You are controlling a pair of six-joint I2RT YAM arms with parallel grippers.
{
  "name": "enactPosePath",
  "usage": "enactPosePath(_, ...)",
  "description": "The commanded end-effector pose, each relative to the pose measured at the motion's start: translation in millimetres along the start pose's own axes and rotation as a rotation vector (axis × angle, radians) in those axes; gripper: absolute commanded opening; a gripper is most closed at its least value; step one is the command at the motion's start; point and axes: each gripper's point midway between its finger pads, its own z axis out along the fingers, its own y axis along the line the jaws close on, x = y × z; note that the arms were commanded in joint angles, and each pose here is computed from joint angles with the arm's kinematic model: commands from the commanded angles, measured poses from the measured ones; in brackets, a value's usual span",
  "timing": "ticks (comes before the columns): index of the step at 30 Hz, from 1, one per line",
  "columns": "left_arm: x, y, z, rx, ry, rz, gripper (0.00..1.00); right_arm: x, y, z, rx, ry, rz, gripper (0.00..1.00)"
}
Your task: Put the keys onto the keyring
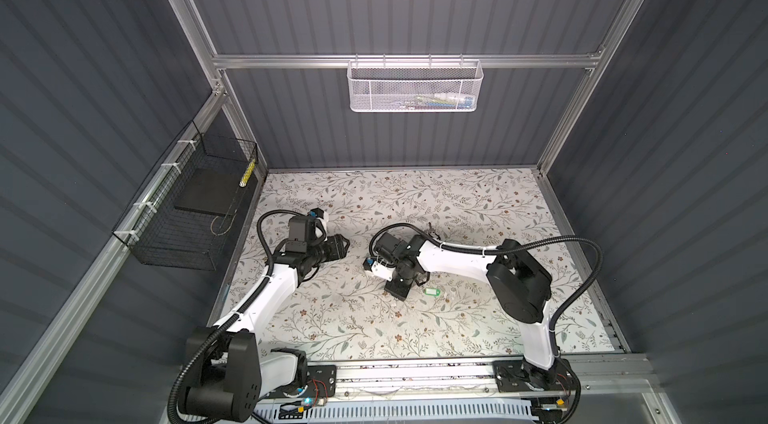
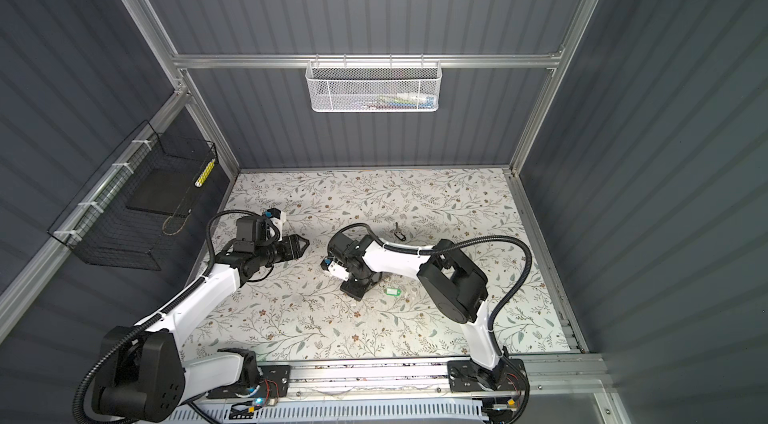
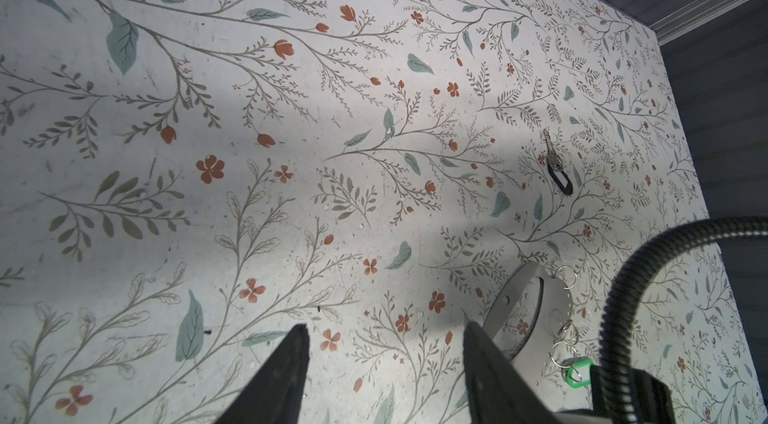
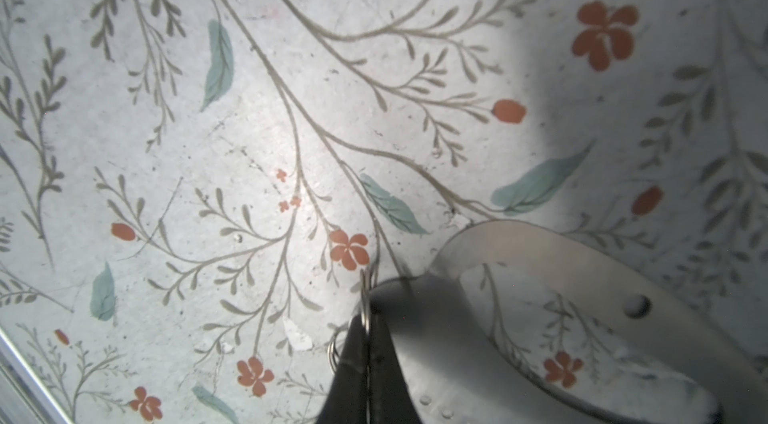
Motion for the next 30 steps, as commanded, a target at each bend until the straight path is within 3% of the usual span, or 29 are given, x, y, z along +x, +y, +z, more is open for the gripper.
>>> enactPosePath(1, 0, -2, -1, 0.024, -0.002, 0.018, 0.60, -6, 6, -12, -0.002, -0.037, -0.021, 0.00)
enactPosePath(7, -6, -22, -7, 0.122, -0.028, 0.065, 0.55, -13, 6, -38, 0.028, -0.115, -0.045, 0.00)
enactPosePath(12, -21, -45, -25, 0.218, -0.092, 0.110, 0.50, -21, -4, -95, 0.086, -0.273, -0.066, 0.00)
enactPosePath(16, -38, -80, -54, 0.339, -0.173, 0.178, 0.44, -19, -13, -146, 0.055, -0.433, -0.049, 0.00)
enactPosePath(20, -40, -123, -84, 0.476, -0.263, 0.367, 0.41, -14, -1, -181, -0.009, -0.597, -0.167, 0.00)
enactPosePath(25, -16, -164, -104, 0.586, -0.317, 0.670, 0.40, -11, 2, -211, 0.001, -0.786, -0.290, 0.00)
enactPosePath(30, 5, -179, -125, 0.687, -0.425, 0.905, 0.41, -8, 1, -221, 0.013, -0.841, -0.356, 0.00)
